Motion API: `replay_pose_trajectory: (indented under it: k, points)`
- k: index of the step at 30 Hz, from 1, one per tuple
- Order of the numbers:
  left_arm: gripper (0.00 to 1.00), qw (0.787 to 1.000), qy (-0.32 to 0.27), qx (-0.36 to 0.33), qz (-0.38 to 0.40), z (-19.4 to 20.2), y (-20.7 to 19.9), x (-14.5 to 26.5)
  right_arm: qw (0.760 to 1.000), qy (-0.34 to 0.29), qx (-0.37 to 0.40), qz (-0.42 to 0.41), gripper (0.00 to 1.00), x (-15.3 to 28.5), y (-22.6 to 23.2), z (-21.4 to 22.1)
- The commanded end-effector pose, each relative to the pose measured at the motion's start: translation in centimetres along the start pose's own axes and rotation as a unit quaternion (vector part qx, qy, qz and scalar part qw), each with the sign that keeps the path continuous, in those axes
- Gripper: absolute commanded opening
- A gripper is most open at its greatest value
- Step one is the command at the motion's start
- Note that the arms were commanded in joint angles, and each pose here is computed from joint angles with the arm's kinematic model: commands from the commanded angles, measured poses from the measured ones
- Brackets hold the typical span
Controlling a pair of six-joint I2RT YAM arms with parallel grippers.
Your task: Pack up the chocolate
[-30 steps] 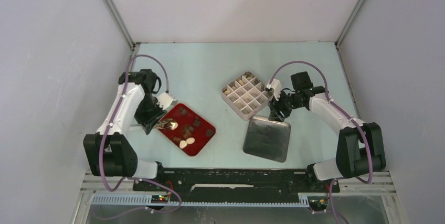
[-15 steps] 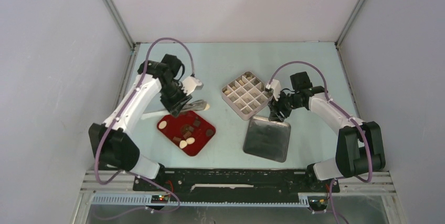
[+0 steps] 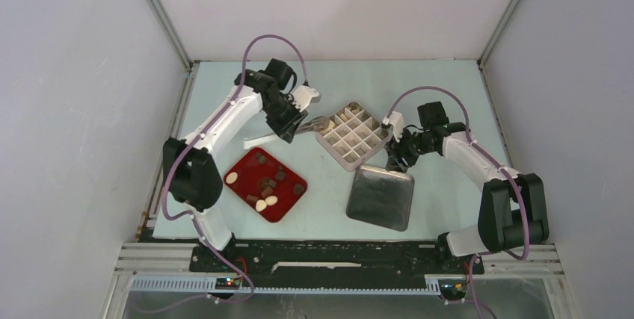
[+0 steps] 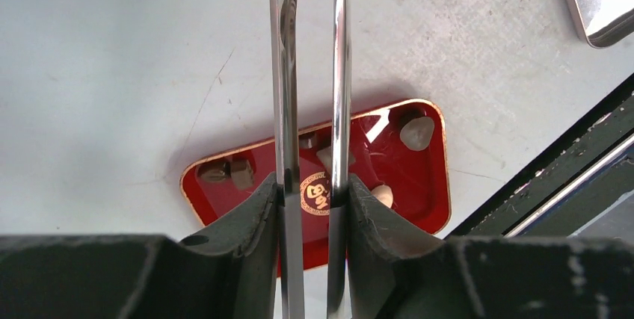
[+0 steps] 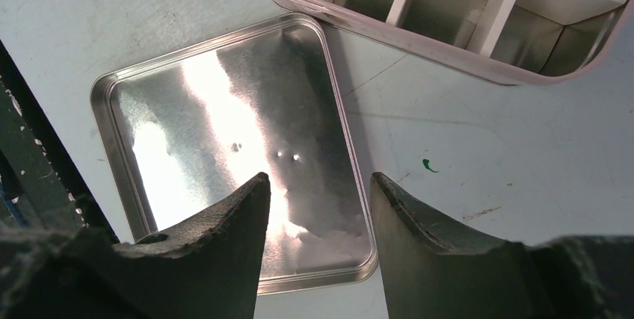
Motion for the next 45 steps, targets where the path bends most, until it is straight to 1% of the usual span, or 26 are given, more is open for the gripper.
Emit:
replay_pose_trajectory:
  k: [1, 7, 13, 17, 21, 28, 30, 35, 45]
  points:
    - [0.09, 1.000, -0.031, -0.001, 0.002, -2.0, -0.2, 0.2, 1.000, -0.019, 0.015, 0.004, 0.54, 0.8, 0.0, -0.9]
    - [0.10, 1.000, -0.010, 0.000, 0.012, -1.2, -0.4, -1.1, 1.000, -0.017, 0.016, 0.004, 0.54, 0.8, -0.1, -0.8]
    - [0.16, 1.000, 0.006, -0.008, 0.029, -1.1, -0.8, -1.8, 1.000, -0.015, 0.016, 0.003, 0.55, 0.6, -0.1, -0.7]
    - [0.17, 0.999, 0.010, -0.020, 0.032, -1.2, -1.3, -2.1, 1.000, -0.015, 0.016, 0.005, 0.55, 0.7, -0.2, -0.7]
    - [0.18, 0.999, 0.025, -0.019, 0.029, -1.2, -1.6, -2.5, 1.000, -0.014, 0.015, 0.005, 0.54, 0.7, -0.2, -0.7]
    - [0.23, 0.998, 0.056, 0.005, -0.007, -0.7, -1.2, -2.6, 1.000, -0.014, 0.015, 0.004, 0.55, 0.7, -0.1, -0.7]
    - [0.25, 0.998, 0.059, 0.008, -0.006, -0.6, -1.4, -2.4, 1.000, -0.015, 0.016, 0.003, 0.54, 0.7, -0.2, -0.7]
    - [0.35, 0.998, 0.056, -0.001, -0.003, -0.6, -1.7, -2.1, 1.000, -0.015, 0.016, 0.003, 0.55, 0.7, -0.1, -0.7]
    - [0.39, 0.999, 0.042, -0.027, 0.007, -1.2, -2.6, -1.8, 1.000, -0.015, 0.016, 0.003, 0.55, 0.8, 0.0, -0.7]
Point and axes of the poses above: each gripper's point midway between its finger pads, its own x axis back along the fingers, its own y axis along the line the jaws close on, z = x × y, the point moved 10 cm from there along x, back along the fingers, and after that the axes turned 10 degrees about -x, right-handed, at the moved point
